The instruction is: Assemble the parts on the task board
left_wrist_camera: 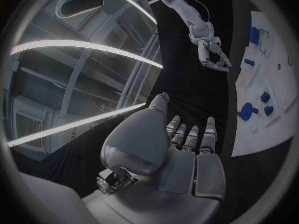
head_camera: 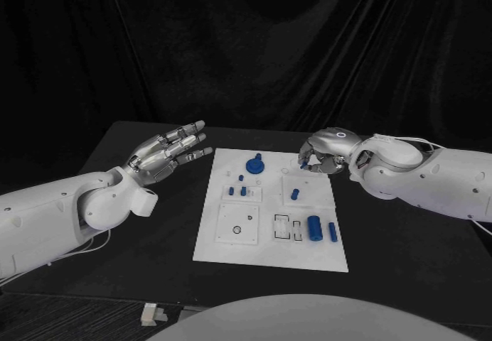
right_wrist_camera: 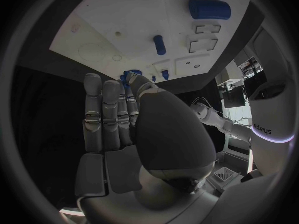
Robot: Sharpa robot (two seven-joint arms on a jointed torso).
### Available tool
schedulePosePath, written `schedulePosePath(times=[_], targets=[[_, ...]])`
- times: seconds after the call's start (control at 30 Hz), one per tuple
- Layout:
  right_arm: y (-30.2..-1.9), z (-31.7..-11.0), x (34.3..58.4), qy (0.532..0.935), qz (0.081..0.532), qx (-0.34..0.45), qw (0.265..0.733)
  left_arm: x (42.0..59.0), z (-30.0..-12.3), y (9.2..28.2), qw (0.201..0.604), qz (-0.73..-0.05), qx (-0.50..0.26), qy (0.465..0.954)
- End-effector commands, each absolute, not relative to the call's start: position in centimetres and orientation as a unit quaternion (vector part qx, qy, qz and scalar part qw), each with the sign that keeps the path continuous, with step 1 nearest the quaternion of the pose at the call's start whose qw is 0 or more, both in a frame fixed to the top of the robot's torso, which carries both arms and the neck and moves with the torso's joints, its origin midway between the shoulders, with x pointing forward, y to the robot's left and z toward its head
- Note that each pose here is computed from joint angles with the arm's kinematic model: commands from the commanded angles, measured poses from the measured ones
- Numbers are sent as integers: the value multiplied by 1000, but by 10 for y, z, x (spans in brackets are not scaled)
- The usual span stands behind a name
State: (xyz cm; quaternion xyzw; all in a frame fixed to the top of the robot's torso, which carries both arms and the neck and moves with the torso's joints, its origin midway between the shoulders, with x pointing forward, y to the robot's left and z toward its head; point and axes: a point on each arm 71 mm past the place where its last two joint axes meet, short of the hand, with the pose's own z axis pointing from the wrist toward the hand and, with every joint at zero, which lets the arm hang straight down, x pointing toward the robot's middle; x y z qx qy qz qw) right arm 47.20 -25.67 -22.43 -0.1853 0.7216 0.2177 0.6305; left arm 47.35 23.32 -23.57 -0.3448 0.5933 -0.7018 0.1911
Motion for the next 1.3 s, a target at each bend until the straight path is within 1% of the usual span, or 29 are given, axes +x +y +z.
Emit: schedulePosePath(times=[0.03, 0.13, 0.27, 0.43, 0.57, 0.7, 0.87, 1.07, 1.3], targets=[[-243, -216, 466, 706, 229, -190, 643, 473, -236, 232, 186, -707, -346, 589], [-224, -212, 459, 697, 250, -207, 639, 473, -236, 233, 186, -706, -347, 588], [-197, -212, 451, 695, 275, -229, 623, 472, -238, 233, 185, -706, -347, 589], [-167, -220, 445, 700, 298, -252, 598, 472, -239, 232, 183, -705, -348, 590], [-149, -230, 442, 709, 306, -266, 576, 471, -240, 231, 183, -705, -349, 590], [-137, -241, 439, 722, 306, -276, 555, 471, -240, 230, 184, -705, -349, 590], [-125, -254, 434, 729, 308, -287, 539, 471, -240, 229, 183, -705, -349, 589], [-118, -264, 430, 734, 313, -290, 528, 471, -241, 227, 182, -706, -348, 589], [-116, -271, 428, 738, 314, -290, 522, 471, -241, 227, 181, -706, -348, 590]])
